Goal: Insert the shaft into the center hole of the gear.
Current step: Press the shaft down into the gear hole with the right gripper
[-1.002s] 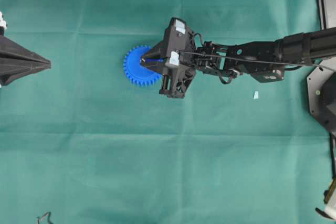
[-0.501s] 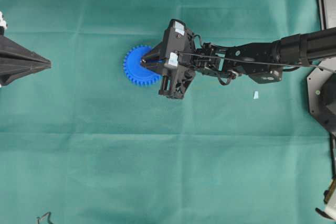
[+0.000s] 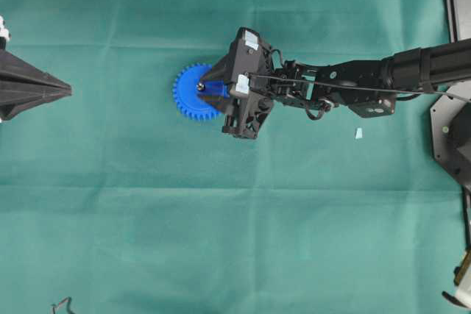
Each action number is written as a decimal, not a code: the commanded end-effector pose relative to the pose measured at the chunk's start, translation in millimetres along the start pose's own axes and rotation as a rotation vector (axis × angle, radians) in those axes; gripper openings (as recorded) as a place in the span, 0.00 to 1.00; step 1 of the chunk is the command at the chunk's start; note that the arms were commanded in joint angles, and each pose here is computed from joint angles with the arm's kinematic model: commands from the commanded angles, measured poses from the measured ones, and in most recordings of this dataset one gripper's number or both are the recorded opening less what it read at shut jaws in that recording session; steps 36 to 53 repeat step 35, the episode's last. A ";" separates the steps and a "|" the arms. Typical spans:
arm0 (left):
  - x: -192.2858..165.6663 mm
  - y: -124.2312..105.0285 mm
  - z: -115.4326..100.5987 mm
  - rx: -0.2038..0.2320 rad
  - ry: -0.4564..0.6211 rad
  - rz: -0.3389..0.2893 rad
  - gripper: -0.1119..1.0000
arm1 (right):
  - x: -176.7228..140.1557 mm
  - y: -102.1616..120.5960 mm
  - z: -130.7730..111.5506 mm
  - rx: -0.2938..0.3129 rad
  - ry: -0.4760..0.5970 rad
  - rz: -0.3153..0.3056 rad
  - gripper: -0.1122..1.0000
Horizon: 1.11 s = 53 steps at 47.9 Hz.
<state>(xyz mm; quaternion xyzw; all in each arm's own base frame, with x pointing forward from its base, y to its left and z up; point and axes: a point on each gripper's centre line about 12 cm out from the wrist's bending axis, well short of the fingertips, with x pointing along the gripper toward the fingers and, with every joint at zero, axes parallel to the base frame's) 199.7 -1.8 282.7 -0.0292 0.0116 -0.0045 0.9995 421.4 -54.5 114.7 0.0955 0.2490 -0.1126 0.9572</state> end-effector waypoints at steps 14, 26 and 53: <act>2.6 -1.3 9.8 0.000 -0.023 -0.005 0.10 | -43.9 10.0 57.2 -0.021 -0.156 0.036 0.81; 2.3 -1.2 9.4 -0.001 -0.023 -0.005 0.10 | -91.5 9.0 71.7 -0.029 -0.233 0.048 0.82; 2.6 -1.3 9.8 0.000 -0.023 -0.005 0.10 | -121.7 4.8 63.9 -0.027 -0.257 0.050 0.82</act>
